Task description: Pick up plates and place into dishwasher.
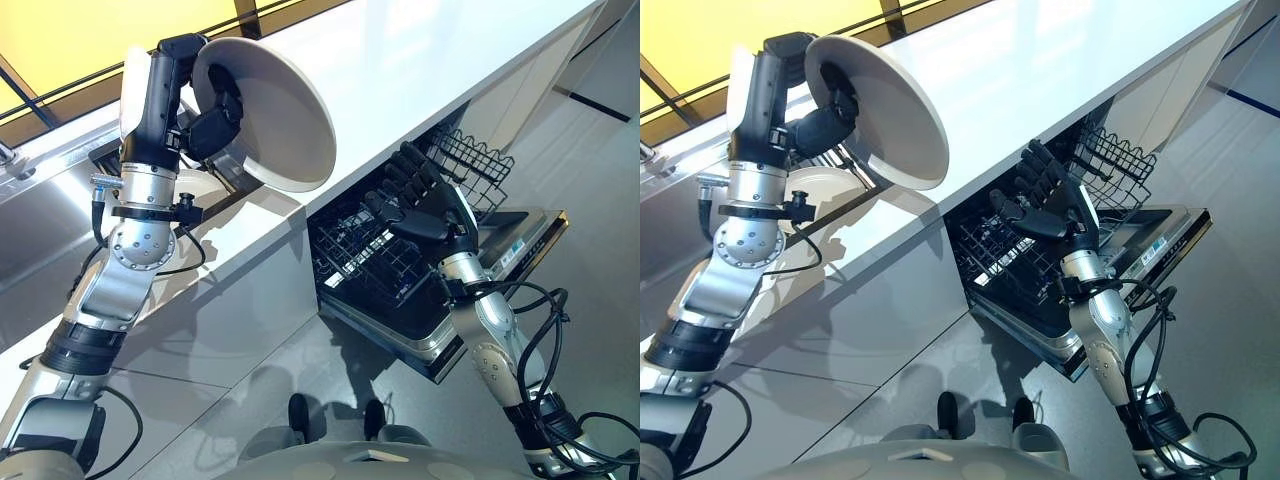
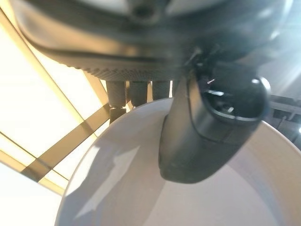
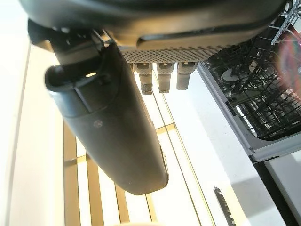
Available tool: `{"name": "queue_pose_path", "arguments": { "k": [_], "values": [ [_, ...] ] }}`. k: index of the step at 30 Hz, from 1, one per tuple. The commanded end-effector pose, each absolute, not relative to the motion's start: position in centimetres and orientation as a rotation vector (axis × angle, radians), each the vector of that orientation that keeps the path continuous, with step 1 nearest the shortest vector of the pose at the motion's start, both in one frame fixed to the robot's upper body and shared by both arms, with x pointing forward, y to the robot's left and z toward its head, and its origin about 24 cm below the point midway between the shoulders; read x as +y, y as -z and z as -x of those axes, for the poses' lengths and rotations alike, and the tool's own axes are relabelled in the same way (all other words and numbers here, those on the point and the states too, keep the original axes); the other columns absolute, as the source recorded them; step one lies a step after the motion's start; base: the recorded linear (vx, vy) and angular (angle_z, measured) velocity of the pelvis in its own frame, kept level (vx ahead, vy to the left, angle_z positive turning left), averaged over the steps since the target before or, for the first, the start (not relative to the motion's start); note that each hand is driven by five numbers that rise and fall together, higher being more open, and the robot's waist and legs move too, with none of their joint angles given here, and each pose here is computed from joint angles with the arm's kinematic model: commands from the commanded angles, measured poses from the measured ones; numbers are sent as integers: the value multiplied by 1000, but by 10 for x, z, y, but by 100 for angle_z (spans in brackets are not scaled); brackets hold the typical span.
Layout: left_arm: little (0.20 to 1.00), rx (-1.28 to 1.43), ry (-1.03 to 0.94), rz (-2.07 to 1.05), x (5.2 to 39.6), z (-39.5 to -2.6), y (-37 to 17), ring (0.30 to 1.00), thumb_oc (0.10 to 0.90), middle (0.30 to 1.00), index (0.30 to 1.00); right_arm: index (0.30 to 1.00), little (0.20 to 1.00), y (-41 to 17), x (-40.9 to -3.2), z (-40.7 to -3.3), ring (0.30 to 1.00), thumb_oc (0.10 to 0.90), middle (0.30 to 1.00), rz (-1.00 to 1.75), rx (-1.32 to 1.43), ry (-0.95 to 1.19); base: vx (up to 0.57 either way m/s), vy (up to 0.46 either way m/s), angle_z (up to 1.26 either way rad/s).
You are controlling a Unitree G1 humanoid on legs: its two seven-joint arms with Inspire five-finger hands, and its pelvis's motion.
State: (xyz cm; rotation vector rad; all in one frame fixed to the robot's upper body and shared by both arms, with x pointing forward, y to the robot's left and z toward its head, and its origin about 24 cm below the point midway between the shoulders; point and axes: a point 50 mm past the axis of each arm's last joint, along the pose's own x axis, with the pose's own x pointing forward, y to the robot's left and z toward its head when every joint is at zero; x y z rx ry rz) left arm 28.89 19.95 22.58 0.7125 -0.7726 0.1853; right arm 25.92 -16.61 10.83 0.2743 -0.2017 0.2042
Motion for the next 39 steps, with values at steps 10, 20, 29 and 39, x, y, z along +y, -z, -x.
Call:
{"name": "queue_pose_path", "arguments": {
  "k": [10, 20, 29, 39],
  "values": [
    [200, -1105, -273, -664, 159, -294, -288, 300, 100, 300, 300, 900, 900, -182, -124, -250, 900, 800, 900, -422, -497, -497, -5, -13, -6],
    [200, -1128, -292, -659, 144, -300, -289, 300, 100, 300, 300, 900, 900, -182, -108, -247, 900, 800, 900, -489, -449, -615, -2, -9, -4],
    [200, -1136, -320, -673, 136, -308, -282, 300, 100, 300, 300, 900, 900, -181, -96, -247, 900, 800, 900, -544, -418, -673, -3, -5, -6],
    [200, -1050, -317, -717, 145, -321, -259, 300, 100, 300, 300, 900, 900, -184, -102, -248, 900, 800, 900, -570, -462, -630, -9, -1, -2]
  ]
}}
